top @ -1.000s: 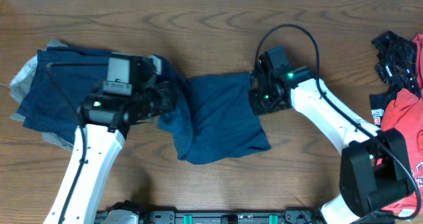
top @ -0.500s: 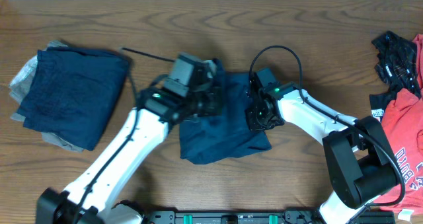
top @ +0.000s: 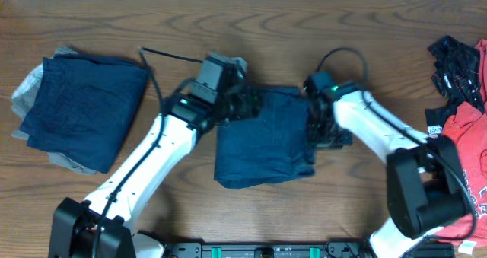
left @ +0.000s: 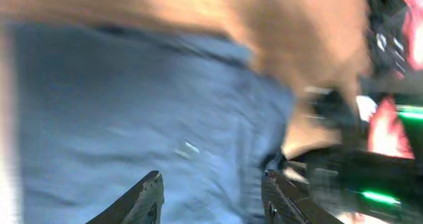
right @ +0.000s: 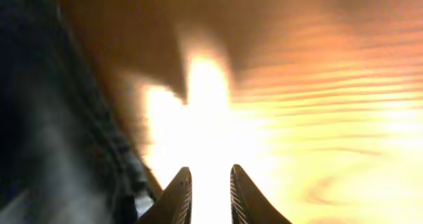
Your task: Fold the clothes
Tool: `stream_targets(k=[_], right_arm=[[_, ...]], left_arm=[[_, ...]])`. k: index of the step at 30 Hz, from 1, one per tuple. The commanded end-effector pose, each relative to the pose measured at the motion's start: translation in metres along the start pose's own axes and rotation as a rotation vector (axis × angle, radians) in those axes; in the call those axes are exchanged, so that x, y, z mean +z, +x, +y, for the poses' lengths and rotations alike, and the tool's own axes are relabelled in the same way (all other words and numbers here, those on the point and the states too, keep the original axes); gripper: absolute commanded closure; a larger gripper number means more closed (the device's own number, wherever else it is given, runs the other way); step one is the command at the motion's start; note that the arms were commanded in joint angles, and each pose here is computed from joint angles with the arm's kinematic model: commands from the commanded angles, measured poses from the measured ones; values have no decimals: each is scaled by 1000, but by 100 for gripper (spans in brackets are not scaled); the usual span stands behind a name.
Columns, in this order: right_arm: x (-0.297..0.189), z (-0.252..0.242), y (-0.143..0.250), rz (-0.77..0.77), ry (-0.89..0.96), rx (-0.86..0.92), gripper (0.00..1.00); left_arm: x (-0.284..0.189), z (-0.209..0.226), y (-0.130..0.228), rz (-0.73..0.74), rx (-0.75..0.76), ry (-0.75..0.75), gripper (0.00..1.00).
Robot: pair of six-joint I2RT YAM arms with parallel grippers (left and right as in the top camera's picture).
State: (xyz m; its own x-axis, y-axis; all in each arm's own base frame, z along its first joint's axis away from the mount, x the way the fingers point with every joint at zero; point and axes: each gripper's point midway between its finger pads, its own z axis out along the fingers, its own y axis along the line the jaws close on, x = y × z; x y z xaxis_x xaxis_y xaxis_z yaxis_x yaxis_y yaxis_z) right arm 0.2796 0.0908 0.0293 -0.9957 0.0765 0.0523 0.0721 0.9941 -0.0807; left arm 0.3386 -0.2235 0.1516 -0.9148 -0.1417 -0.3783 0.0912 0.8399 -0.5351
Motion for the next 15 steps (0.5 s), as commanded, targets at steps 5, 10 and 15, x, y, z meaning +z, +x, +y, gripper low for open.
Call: stream_targets(k=[5, 10, 15], right_arm=[[-119, 55, -34, -291, -392, -206, 80], [-120, 94, -2, -215, -508, -320, 80], [-86, 118, 37, -108, -494, -413, 79]], left_arm=[[11, 47, -41, -128, 125, -210, 51], [52, 73, -29, -44, 151, -256, 51], [85, 108, -2, 82, 113, -323, 51]])
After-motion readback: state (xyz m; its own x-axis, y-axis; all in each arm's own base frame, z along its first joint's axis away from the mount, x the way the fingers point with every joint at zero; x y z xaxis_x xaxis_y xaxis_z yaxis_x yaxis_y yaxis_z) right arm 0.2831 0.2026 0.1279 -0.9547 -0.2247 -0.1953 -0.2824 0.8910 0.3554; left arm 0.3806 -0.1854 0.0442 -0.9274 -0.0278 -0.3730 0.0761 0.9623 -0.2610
